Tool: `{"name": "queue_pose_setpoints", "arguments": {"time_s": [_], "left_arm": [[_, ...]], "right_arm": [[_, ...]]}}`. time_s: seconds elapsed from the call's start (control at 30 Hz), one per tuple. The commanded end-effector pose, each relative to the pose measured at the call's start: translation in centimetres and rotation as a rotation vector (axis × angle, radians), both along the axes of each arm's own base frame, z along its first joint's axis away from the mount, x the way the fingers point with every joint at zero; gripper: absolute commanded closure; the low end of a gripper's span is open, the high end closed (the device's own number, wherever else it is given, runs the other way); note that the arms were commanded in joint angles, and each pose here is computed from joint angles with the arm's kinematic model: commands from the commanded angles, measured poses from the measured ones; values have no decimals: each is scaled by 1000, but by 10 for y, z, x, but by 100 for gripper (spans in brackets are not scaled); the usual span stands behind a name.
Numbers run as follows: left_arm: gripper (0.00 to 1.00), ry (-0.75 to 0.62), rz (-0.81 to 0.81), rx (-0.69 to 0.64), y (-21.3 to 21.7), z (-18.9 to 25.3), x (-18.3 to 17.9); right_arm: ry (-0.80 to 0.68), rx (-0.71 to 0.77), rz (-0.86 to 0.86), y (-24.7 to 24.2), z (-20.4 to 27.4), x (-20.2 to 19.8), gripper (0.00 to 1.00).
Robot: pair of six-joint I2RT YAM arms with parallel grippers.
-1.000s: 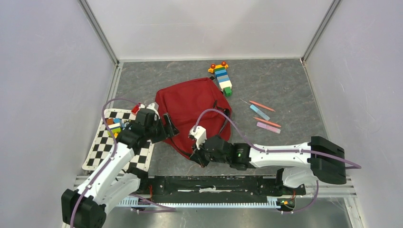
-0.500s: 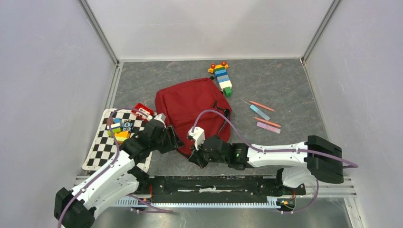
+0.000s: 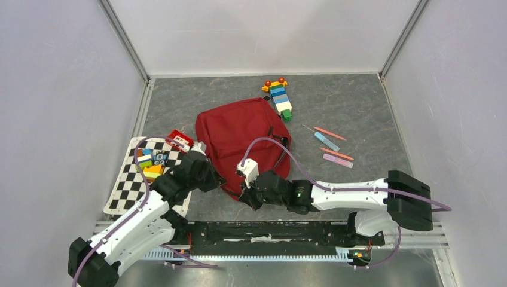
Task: Pack the student bag
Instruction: Zip the student bag at the center of the board.
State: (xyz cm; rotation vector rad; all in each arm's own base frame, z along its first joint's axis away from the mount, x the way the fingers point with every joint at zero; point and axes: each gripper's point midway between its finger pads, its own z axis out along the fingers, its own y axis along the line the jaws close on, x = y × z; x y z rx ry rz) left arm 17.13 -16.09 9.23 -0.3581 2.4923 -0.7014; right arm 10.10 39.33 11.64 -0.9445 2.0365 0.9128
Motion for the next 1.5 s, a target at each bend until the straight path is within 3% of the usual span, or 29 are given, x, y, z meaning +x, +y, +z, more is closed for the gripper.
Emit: {"name": "queue_pose_setpoints", "arguments": {"time_s": [0.0, 0.17, 0.5, 0.87, 0.9, 0.93, 1.0, 1.03, 1.07, 1.23, 1.47], "left_arm": [[98, -53, 53, 15, 8, 9, 7], [98, -58, 75, 71, 21, 9, 6], [98, -67, 104, 110, 33, 10, 3], [97, -102, 99, 144, 40, 23, 4], [91, -112, 93, 155, 41, 27, 6], [78, -131, 80, 162, 41, 33, 8], [37, -177, 34, 186, 38, 49, 15], [24, -204, 9, 201, 36, 59, 20], [18, -234, -23, 214, 34, 68, 24], [11, -413, -236, 126, -12, 114, 46], [11, -619, -604, -42, -91, 118, 18]], "right_arm": [[-110, -9, -76, -7, 29, 20, 100], [-183, -111, -192, -38, 28, 43, 100], [-215, -172, -369, -100, 21, 83, 100], [-238, -162, -382, -112, 28, 98, 100], [-240, -141, -361, -109, 33, 96, 100], [-238, -121, -341, -106, 36, 93, 100], [-234, -94, -315, -101, 42, 90, 100], [-232, -83, -309, -100, 46, 89, 100], [-230, -74, -306, -99, 48, 88, 100], [-228, -45, -324, -100, 58, 88, 100], [-218, -68, -395, -112, 61, 96, 100]]}}
